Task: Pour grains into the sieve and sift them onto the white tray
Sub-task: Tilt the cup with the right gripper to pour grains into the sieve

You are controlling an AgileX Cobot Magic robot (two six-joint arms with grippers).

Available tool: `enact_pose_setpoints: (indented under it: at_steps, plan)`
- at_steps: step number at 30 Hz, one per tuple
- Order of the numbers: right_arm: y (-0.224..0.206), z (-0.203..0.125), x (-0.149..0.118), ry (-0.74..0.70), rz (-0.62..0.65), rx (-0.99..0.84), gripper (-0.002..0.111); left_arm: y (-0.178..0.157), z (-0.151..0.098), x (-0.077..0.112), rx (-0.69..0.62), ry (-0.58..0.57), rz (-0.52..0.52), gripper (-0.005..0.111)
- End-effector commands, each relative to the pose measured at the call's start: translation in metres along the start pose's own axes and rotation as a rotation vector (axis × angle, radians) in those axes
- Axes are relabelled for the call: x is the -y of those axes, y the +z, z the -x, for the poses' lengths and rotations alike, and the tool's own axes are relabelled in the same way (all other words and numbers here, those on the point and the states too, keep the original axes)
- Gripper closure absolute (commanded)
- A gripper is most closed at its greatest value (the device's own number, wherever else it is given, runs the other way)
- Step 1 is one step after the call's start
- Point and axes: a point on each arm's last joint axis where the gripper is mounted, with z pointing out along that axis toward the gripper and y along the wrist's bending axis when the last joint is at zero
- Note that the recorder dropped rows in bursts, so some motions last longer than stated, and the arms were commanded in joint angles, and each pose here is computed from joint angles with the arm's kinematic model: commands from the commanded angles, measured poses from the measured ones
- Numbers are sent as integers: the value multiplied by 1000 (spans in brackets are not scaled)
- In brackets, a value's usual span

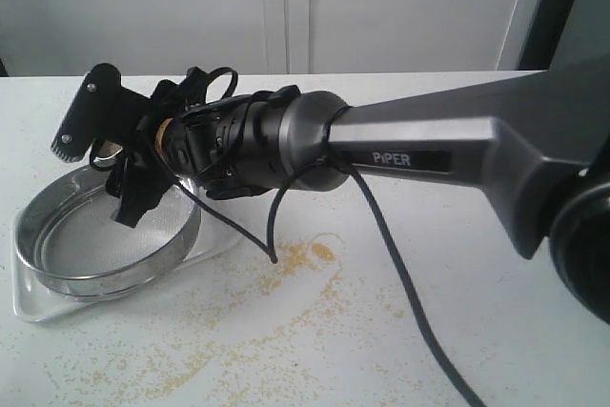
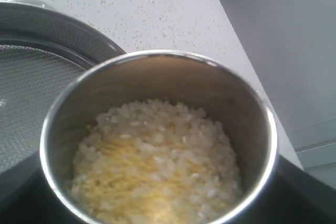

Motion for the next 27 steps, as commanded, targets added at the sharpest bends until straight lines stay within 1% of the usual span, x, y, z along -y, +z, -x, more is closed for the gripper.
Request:
enact_pose_setpoints:
  at_steps: [1,6,8,12,18,27]
  plan:
    - [2,9,1,-84,-28,7,108,0,-1,0,1,-10,-4,106]
    - [8,11,0,-182,-54,-14,108,0,-1,0,1,-10,-4,106]
    - [11,10,-3,-254,-48,-17,108,0,-1,0,1,-10,-4,106]
    - [17,4,-7,-322,-40,-37,108,0,-1,0,1,-10,-4,106]
    - [23,-4,-12,-464,-30,-66,108,0,-1,0,1,-10,-4,106]
    - [25,-8,-11,-653,-39,-101,108,0,-1,0,1,-10,-4,106]
